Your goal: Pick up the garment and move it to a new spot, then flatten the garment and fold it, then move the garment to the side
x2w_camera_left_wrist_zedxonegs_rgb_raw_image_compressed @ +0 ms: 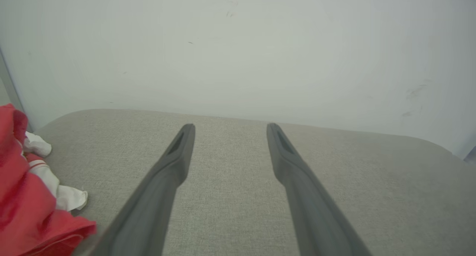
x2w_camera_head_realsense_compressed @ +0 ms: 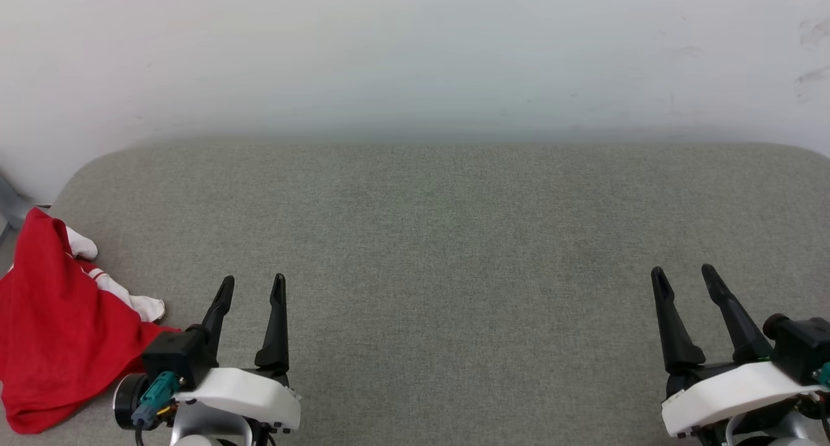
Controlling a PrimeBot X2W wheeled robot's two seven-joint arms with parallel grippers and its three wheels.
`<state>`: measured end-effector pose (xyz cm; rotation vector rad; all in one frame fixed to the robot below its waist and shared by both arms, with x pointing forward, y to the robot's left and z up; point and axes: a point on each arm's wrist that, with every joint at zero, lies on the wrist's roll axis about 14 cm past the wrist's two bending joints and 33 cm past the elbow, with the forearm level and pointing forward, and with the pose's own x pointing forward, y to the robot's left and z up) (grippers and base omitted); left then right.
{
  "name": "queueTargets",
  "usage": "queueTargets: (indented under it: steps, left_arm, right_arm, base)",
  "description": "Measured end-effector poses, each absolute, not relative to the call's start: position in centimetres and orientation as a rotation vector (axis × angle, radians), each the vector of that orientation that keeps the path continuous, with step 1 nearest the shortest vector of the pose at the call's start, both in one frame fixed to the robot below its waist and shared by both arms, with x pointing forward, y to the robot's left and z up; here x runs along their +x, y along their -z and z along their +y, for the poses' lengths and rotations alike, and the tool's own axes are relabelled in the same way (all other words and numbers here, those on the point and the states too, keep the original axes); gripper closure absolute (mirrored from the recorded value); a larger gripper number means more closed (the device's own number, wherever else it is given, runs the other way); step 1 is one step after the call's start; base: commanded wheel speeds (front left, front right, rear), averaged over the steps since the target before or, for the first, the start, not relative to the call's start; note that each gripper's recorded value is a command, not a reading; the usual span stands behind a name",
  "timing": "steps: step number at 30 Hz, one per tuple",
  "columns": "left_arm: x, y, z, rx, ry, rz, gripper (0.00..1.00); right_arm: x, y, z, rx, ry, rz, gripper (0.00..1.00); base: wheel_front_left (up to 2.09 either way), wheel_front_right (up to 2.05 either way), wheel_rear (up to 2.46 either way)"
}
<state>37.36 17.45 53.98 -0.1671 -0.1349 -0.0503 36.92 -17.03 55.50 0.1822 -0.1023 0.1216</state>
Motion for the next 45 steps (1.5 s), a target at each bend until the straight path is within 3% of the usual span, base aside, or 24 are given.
queueTargets:
  steps: [27,45]
  left_arm:
    - [36.4,-53.4,18.1,-0.104,0.051,-0.154,0.00]
    - [31.8,-53.6,26.3,-0.087,-0.216,-0.183,0.00]
  right_arm:
    - [37.0,-55.8,-16.3,0.060,-0.128,-0.113,0.00]
    - [39.2,-55.8,-6.1,0.031,-0.422,-0.119,0.00]
  base:
    - [0.00,0.00,0.00]
    - [0.00,0.00,0.00]
